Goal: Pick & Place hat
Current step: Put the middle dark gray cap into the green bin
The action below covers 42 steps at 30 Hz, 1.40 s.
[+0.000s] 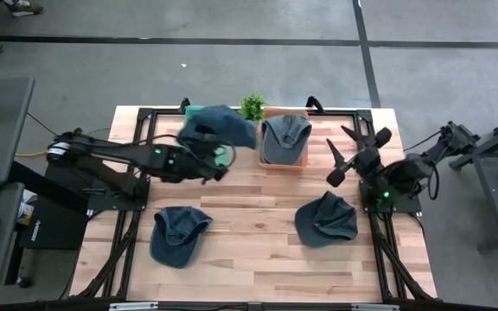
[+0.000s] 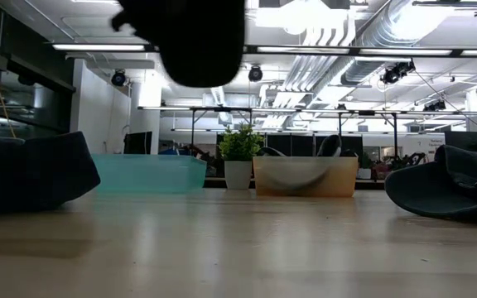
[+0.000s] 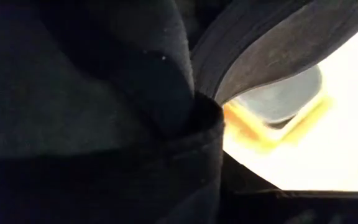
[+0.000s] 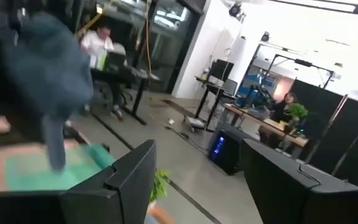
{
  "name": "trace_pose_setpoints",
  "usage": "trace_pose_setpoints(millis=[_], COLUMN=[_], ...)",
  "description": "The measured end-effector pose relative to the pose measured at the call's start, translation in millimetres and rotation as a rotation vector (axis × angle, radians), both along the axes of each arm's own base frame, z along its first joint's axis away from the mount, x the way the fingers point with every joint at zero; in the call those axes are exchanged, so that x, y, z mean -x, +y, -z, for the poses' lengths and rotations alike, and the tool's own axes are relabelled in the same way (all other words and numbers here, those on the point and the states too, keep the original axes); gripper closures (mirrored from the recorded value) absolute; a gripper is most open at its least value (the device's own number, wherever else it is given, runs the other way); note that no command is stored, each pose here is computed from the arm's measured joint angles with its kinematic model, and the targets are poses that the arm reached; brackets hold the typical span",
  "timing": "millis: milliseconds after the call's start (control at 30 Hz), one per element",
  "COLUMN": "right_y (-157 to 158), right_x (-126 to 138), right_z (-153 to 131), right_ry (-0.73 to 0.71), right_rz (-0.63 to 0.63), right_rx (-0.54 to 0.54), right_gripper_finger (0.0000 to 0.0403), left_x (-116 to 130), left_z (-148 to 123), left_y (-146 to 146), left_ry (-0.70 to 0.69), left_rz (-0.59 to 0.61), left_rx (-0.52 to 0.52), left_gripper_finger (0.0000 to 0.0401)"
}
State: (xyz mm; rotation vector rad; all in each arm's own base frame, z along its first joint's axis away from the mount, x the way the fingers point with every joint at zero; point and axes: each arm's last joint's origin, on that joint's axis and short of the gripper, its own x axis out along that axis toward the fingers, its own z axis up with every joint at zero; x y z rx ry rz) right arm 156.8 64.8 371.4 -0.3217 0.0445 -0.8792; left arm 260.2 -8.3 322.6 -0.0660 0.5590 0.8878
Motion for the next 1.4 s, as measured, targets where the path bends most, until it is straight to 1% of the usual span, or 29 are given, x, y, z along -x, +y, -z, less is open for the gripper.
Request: trace_pose_setpoints(millis=[100, 233, 300, 367, 533, 700, 867, 933, 1100, 1233, 1400], right_y=[1.4, 2.1, 3.2, 3.5, 4.5, 4.8, 5.0, 5.1, 5.5, 5.6, 5.7], right_x=[-1.1, -2.5, -3.9, -4.3, -6.0, -6.3, -6.4, -6.7, -7.4, -7.4, -7.7], right_z=[2.6, 5.7, 7.7, 8.9, 13.0, 14.4, 14.9, 15.7, 17.9, 18.0, 18.5], right_ry=[0.023, 0.017, 0.02, 0.011, 0.012, 0.015, 0.022, 0.03, 0.044, 0.045, 0.033], right_rz=[0.007, 0.005, -0.001, -0.007, -0.011, -0.01, -0.009, -0.009, -0.01, -0.01, -0.015], right_rx=[0.004, -0.012, -0.012, -0.021, -0.032, -0.035, -0.031, -0.026, -0.02, -0.019, -0.029], right_gripper_finger=[0.0176, 0.0176, 0.0176, 0.0176, 0.0176, 0.0176, 0.0176, 0.0176, 0.0176, 0.0176, 0.0176], left_x=[24.8, 44.1, 46.2, 46.5, 46.4, 49.4, 66.8, 75.1, 94.3, 106.1, 100.0], left_z=[0.5, 1.6, 2.6, 4.4, 5.4, 4.1, 5.9, 9.7, 26.1, 37.8, 59.6], left_y=[2.9, 11.4, 18.3, 26.9, 57.8, 95.2, 134.6, 146.6, 167.5, 177.2, 188.3], left_ry=[0.054, 0.127, 0.144, 0.188, 0.234, 0.208, 0.144, 0.121, 0.063, 0.065, 0.111], left_rz=[-0.08, -0.157, -0.182, -0.181, -0.163, -0.106, -0.071, -0.081, -0.061, -0.087, -0.11], left_rx=[0.056, 0.099, 0.133, 0.168, 0.276, 0.388, 0.55, 0.598, 0.727, 0.76, 0.813], left_gripper_finger=[0.0394, 0.0394, 0.0394, 0.0394, 0.0395, 0.0395, 0.0395, 0.0395, 0.0395, 0.0395, 0.0395])
